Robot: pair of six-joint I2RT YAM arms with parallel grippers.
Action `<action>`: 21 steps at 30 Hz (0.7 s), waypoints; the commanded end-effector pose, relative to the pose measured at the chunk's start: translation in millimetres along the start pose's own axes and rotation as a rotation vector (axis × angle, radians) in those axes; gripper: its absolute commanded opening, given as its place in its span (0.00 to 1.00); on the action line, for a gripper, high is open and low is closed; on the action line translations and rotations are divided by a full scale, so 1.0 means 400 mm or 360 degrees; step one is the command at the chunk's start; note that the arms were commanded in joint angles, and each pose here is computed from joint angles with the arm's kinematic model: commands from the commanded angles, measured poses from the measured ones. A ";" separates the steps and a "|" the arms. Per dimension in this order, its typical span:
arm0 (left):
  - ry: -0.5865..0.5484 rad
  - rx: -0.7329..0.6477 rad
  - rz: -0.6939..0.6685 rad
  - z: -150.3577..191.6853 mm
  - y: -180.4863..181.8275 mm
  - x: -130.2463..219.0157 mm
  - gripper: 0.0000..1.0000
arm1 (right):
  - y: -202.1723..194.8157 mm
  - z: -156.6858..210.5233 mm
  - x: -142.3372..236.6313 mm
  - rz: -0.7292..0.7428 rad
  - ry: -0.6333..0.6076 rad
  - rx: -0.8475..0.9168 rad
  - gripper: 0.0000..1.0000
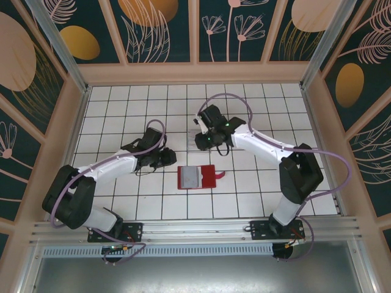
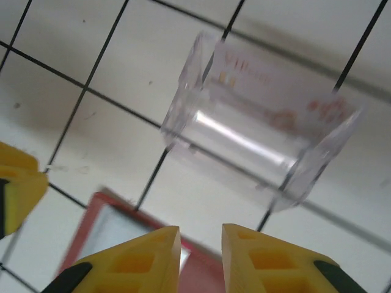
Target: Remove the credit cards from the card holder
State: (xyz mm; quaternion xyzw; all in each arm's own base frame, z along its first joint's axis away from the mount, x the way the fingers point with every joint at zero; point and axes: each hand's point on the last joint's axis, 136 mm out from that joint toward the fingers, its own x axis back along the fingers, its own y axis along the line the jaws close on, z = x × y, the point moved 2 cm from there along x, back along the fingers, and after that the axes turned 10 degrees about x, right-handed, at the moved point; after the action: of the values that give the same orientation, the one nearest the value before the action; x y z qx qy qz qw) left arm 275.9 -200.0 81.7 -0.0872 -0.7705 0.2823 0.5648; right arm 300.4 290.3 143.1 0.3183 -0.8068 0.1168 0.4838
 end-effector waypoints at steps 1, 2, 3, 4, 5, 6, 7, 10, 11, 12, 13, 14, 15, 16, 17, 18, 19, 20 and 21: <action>0.0011 -0.0021 0.0074 -0.018 -0.017 -0.002 0.30 | 0.057 0.047 0.014 -0.0021 0.0055 -0.0346 0.25; 0.0004 -0.0023 0.0068 -0.021 -0.012 0.000 0.30 | 0.067 0.063 0.010 0.0020 0.0081 -0.0355 0.26; -0.0002 -0.0021 0.0060 -0.025 -0.006 0.000 0.30 | 0.073 0.075 0.007 0.0056 0.0098 -0.0360 0.26; -0.0011 -0.0017 0.0053 -0.028 0.002 0.001 0.30 | 0.086 0.087 0.002 0.0070 0.0120 -0.0362 0.27; -0.0021 -0.0006 0.0050 -0.033 0.012 0.002 0.30 | 0.088 0.097 -0.003 0.0106 0.0141 -0.0373 0.28; -0.0029 0.0006 0.0053 -0.037 0.018 0.004 0.30 | 0.091 0.105 -0.008 0.0124 0.0160 -0.0387 0.29; -0.0035 0.0023 0.0058 -0.041 0.026 0.005 0.30 | 0.094 0.114 -0.016 0.0149 0.0186 -0.0406 0.29; -0.0042 0.0038 0.0055 -0.047 0.040 0.007 0.30 | 0.110 0.142 -0.038 0.0221 0.0249 -0.0430 0.30; -0.0043 0.0038 0.0049 -0.048 0.044 0.007 0.30 | 0.118 0.149 -0.046 0.0237 0.0267 -0.0430 0.30; -0.0045 0.0035 0.0045 -0.049 0.045 0.006 0.30 | 0.128 0.155 -0.052 0.0242 0.0287 -0.0423 0.30; -0.0046 0.0032 0.0038 -0.049 0.048 0.006 0.30 | 0.139 0.161 -0.060 0.0251 0.0309 -0.0413 0.30; -0.0046 0.0029 0.0035 -0.050 0.049 0.006 0.30 | 0.149 0.167 -0.067 0.0261 0.0327 -0.0408 0.30; -0.0048 0.0031 0.0030 -0.051 0.050 0.006 0.30 | 0.157 0.171 -0.073 0.0268 0.0343 -0.0407 0.31; -0.0050 0.0025 0.0028 -0.052 0.050 0.007 0.30 | 0.167 0.175 -0.079 0.0274 0.0357 -0.0399 0.31; -0.0052 0.0022 0.0026 -0.054 0.049 0.008 0.30 | 0.174 0.180 -0.086 0.0281 0.0371 -0.0401 0.32; -0.0058 0.0020 0.0028 -0.056 0.047 0.011 0.30 | 0.181 0.184 -0.093 0.0282 0.0385 -0.0402 0.32; -0.0062 0.0018 0.0028 -0.057 0.047 0.014 0.31 | 0.189 0.188 -0.100 0.0278 0.0399 -0.0399 0.32; -0.0067 0.0016 0.0026 -0.058 0.047 0.016 0.31 | 0.198 0.191 -0.105 0.0275 0.0411 -0.0390 0.32; -0.0067 0.0013 0.0020 -0.058 0.049 0.018 0.31 | 0.205 0.194 -0.110 0.0278 0.0421 -0.0385 0.32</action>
State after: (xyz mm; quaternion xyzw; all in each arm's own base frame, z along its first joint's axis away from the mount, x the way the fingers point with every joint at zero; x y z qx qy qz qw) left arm 289.5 -175.4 75.7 -0.0761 -0.7730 0.2970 0.5554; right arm 209.7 330.3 74.2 0.1943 -0.7647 0.0999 0.6062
